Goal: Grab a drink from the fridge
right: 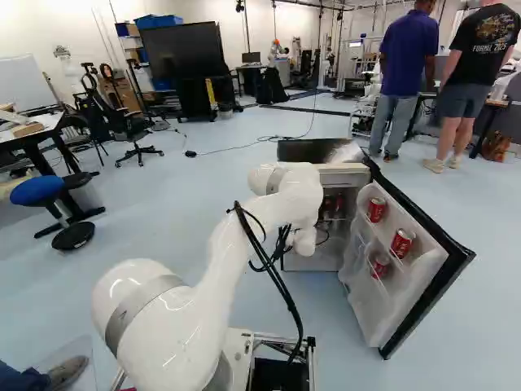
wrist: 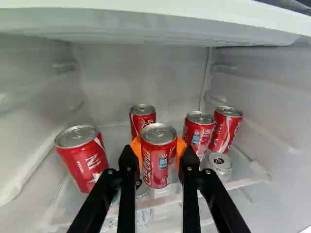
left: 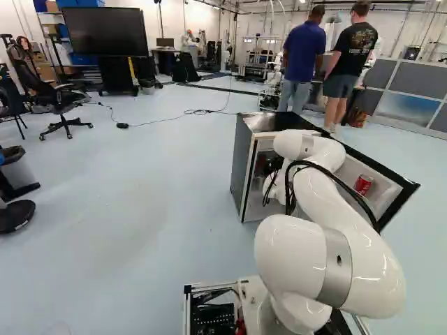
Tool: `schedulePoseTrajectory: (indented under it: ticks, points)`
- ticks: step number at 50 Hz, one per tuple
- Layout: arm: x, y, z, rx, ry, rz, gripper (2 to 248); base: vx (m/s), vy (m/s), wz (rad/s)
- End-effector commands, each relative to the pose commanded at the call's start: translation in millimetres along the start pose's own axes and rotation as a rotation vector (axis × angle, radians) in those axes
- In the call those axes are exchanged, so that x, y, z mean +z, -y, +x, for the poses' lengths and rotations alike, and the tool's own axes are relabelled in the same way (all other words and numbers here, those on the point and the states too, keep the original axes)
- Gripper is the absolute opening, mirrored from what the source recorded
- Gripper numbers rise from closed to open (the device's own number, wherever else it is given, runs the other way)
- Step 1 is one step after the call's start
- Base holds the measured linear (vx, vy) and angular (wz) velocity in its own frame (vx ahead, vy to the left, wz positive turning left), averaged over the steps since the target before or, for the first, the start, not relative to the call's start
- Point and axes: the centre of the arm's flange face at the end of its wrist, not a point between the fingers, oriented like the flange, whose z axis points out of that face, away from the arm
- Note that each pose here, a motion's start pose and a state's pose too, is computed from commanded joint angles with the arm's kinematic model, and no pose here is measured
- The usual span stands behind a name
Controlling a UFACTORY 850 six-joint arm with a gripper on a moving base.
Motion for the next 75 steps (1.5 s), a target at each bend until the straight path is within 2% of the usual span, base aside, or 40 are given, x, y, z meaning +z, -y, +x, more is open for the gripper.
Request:
schedulePoseTrajectory:
  ticks: [15,33,54,75]
  points:
    - [-1.6,-0.9,19.4,-0.002,-0.005,0.0,90,0.0,0.0,0.0]
    - [-7.2,-1.6,24.3,0.001,0.003,-0.003,90,0.0,0.0,0.0]
    - [-45.4,-3.4,34.5,0.025,0.068,-0.017,90,0.0,0.0,0.0]
    - [-90.2,-5.4,68.3,0.046,0.118,-0.036,90,0.0,0.0,0.0]
